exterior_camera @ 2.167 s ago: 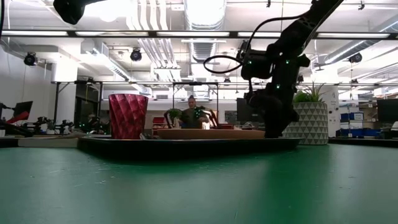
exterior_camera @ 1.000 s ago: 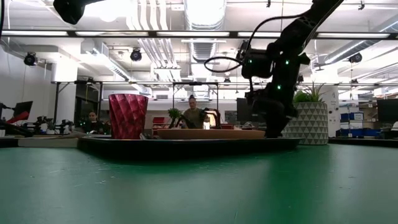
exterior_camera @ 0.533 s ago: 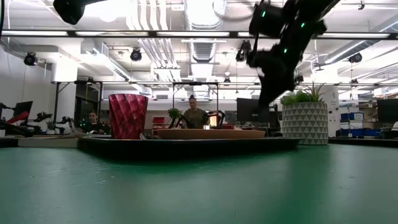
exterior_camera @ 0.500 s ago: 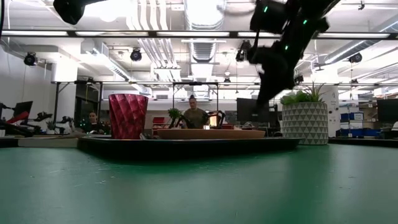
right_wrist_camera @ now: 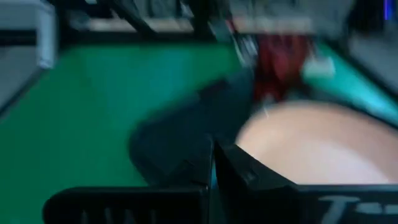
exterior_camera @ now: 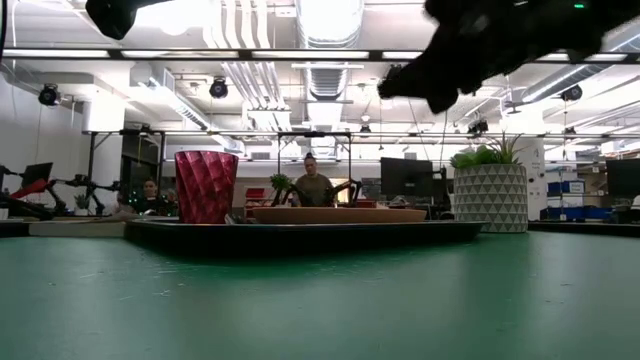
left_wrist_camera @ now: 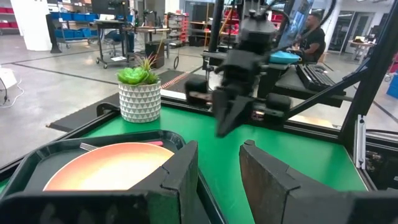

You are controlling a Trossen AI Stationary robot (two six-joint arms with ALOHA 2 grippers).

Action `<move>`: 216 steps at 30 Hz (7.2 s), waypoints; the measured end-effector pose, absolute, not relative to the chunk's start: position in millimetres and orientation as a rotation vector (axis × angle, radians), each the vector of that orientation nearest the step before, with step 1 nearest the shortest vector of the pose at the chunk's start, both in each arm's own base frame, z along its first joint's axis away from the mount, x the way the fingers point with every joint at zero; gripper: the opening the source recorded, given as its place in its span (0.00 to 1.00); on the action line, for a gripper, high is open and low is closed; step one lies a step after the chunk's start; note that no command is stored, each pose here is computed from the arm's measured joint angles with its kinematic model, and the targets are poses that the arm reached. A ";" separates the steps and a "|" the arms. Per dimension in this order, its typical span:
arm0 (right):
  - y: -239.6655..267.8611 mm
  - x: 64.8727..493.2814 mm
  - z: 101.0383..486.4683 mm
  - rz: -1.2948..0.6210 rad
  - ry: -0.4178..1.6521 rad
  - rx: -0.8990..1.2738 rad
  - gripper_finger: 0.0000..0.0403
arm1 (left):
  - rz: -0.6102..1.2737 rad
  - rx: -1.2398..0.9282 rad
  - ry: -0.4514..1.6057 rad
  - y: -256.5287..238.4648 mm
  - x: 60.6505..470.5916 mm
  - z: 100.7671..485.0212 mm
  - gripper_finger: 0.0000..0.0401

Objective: Pick and place plate/cup/fork/spoon on tray
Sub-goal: Return to Home Position

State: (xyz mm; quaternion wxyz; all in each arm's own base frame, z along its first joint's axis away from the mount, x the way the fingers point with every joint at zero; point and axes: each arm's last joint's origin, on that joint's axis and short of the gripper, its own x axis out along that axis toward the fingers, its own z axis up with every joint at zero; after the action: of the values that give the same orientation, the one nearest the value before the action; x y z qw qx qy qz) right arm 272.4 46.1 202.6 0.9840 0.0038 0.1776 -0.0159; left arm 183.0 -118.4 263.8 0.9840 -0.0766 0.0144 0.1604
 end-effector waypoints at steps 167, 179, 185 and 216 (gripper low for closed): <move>40.7 155.6 161.6 0.069 -0.118 -0.190 0.02 | 0.304 0.097 -0.109 -29.0 94.9 184.0 0.00; 37.4 152.3 171.7 -0.025 -0.190 -0.243 0.02 | 0.266 0.157 -0.056 -29.0 93.5 177.4 0.00; 35.2 147.4 180.7 -0.069 -0.245 -0.282 0.02 | 0.278 0.134 -0.059 -28.1 92.7 177.2 0.00; 23.6 109.1 196.1 -0.071 -0.268 -0.266 0.02 | 0.318 0.114 -0.040 -27.8 93.9 175.3 0.00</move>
State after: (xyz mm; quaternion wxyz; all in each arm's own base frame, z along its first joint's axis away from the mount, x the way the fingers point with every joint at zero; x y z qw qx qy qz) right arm 109.1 23.6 196.1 0.9816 -0.1320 -0.1333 -0.0354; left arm 93.9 -27.8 175.3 0.9855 0.0569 -0.0198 0.1584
